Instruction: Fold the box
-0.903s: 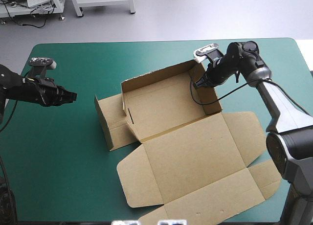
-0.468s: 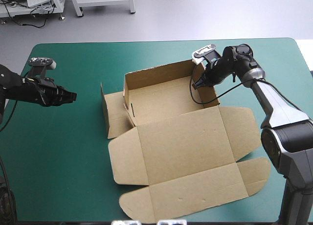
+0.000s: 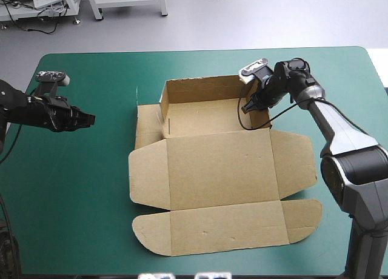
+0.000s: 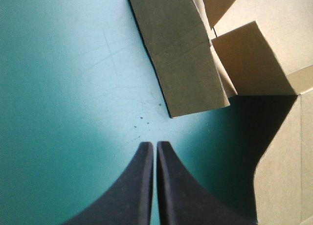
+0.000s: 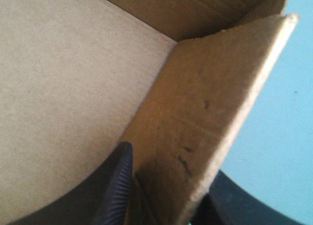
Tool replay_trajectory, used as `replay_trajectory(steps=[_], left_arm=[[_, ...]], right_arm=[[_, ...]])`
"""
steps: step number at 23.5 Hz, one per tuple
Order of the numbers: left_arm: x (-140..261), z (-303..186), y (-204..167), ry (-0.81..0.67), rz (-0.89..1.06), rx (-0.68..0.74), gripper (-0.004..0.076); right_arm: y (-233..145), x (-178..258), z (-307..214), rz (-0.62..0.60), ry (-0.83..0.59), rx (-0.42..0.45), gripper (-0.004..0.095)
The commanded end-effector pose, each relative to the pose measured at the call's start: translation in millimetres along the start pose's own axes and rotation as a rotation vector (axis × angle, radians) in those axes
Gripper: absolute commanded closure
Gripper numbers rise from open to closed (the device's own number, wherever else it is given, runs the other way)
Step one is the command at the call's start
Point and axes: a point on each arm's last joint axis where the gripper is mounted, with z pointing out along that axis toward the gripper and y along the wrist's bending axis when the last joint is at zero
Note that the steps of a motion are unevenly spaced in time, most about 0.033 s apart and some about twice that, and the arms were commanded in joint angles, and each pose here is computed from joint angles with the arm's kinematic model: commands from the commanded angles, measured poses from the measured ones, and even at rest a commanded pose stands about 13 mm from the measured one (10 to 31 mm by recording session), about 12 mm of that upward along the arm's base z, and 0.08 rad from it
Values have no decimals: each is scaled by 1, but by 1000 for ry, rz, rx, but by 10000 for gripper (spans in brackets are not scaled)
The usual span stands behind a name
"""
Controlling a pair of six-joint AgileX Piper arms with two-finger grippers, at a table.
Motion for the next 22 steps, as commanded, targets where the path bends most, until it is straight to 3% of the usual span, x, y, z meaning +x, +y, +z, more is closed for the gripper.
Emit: replay_trajectory(steps=[1,14,17,22], left_arm=[[-7,-15,-8,-88,5,10,712],[-8,-11,-5,-80,11,11,712],[-8,-11,-5,-80,11,11,712],[-8,-10,-5,-79,8,12,713]], right_arm=[[-6,-10,-36,-21,-86,66,571],[-18,-47,-121,46,-224,140,571],[-17,-44,-144,53,-173,147,571],[-8,-40,-196,177,-290,129,571]])
